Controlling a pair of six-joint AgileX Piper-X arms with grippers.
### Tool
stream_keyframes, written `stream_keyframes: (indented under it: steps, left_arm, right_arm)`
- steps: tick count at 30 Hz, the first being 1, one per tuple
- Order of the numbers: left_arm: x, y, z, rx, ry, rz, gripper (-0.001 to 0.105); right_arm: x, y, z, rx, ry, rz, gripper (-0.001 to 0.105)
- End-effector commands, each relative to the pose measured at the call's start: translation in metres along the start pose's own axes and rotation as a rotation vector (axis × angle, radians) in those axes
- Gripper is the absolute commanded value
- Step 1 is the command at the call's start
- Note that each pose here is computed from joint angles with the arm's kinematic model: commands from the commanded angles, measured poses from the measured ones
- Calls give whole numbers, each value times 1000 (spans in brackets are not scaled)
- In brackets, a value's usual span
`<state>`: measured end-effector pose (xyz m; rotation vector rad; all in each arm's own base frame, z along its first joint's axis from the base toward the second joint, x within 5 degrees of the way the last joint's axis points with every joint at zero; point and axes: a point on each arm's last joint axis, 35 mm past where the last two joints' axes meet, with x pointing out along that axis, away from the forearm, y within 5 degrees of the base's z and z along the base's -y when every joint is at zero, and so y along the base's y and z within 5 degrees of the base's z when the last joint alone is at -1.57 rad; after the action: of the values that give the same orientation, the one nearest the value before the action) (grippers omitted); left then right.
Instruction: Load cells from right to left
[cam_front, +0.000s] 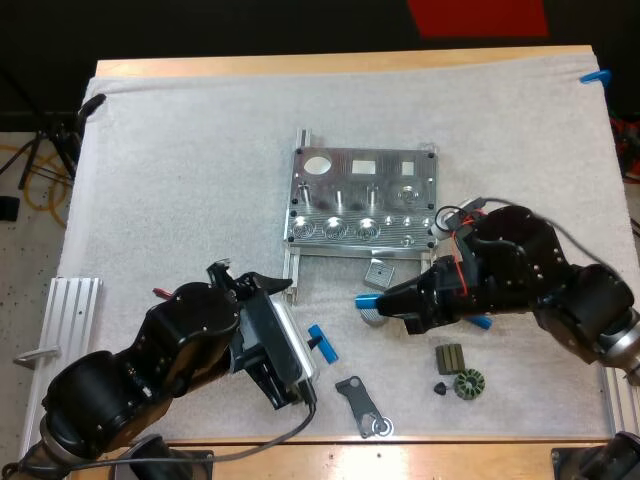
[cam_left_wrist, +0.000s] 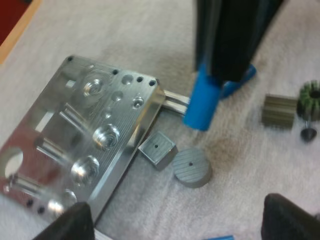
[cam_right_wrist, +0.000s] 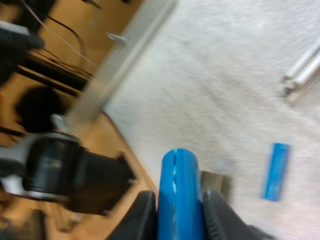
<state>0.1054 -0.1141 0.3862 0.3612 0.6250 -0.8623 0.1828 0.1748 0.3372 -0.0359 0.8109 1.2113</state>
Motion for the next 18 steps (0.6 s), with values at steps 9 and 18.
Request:
stream_keyframes:
  steps: [9,18]
  left_arm:
    - [-5,6,1,-316,-27,179,67]
    - [-5,8,-3,-482,-14,251,67]
  right_arm:
    - [-34,12,8,-250,173,-242,4]
    - [-43,14,5,-350,278,-306,4]
